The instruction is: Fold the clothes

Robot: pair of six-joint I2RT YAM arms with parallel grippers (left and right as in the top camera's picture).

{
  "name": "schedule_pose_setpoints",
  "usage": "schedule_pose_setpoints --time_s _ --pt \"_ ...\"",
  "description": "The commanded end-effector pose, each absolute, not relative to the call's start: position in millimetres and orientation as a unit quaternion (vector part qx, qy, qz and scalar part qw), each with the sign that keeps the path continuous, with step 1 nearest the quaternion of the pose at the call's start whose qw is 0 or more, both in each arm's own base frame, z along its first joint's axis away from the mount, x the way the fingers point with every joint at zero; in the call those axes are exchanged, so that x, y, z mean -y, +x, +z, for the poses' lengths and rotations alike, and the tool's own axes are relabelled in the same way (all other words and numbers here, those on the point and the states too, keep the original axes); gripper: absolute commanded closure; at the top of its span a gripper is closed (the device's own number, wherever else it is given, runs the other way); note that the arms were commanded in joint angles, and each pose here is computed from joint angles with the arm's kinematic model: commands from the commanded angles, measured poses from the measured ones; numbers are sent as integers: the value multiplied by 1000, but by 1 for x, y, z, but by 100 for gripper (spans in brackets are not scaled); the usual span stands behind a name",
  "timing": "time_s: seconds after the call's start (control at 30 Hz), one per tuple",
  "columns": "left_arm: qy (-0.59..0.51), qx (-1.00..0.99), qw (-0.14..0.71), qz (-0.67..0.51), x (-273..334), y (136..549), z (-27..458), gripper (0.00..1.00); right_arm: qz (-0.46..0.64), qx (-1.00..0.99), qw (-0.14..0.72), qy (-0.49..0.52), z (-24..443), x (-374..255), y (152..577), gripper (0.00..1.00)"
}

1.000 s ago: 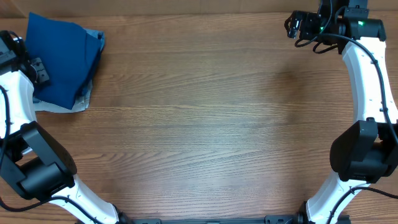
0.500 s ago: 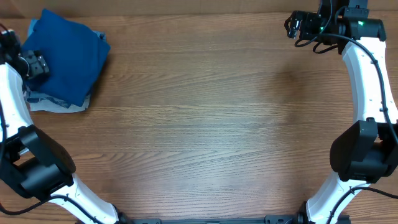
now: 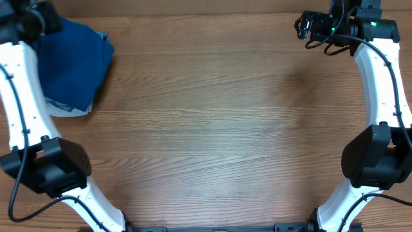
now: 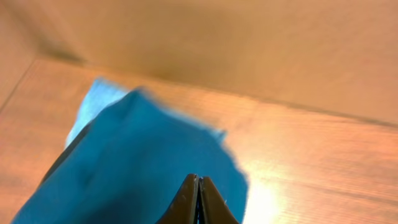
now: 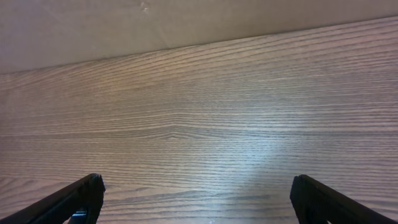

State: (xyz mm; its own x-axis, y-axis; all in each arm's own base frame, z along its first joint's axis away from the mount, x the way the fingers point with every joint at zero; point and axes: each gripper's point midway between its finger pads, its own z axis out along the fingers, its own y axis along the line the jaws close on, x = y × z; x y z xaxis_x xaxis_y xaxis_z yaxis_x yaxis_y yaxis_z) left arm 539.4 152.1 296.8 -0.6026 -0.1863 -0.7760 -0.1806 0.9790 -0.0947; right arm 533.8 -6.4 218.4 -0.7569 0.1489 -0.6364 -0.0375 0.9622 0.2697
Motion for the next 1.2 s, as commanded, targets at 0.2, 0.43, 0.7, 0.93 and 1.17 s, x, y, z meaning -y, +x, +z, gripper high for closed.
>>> schedule_pose_setpoints --time_s 0.2,0.43,0.7,0.93,1.17 --pt "-131 -921 363 58 -170 577 195 96 135 -922 363 26 233 4 535 0" --pt "-221 -936 274 33 -235 547 105 92 135 -922 363 26 233 4 535 0" --pt "-217 -938 272 8 -236 550 95 81 135 -922 363 26 233 4 535 0" --pt "-200 -896 395 34 -234 550 238 41 135 -922 363 26 233 4 535 0" --pt "-199 -906 373 9 -186 495 296 81 135 -922 363 26 233 4 535 0"
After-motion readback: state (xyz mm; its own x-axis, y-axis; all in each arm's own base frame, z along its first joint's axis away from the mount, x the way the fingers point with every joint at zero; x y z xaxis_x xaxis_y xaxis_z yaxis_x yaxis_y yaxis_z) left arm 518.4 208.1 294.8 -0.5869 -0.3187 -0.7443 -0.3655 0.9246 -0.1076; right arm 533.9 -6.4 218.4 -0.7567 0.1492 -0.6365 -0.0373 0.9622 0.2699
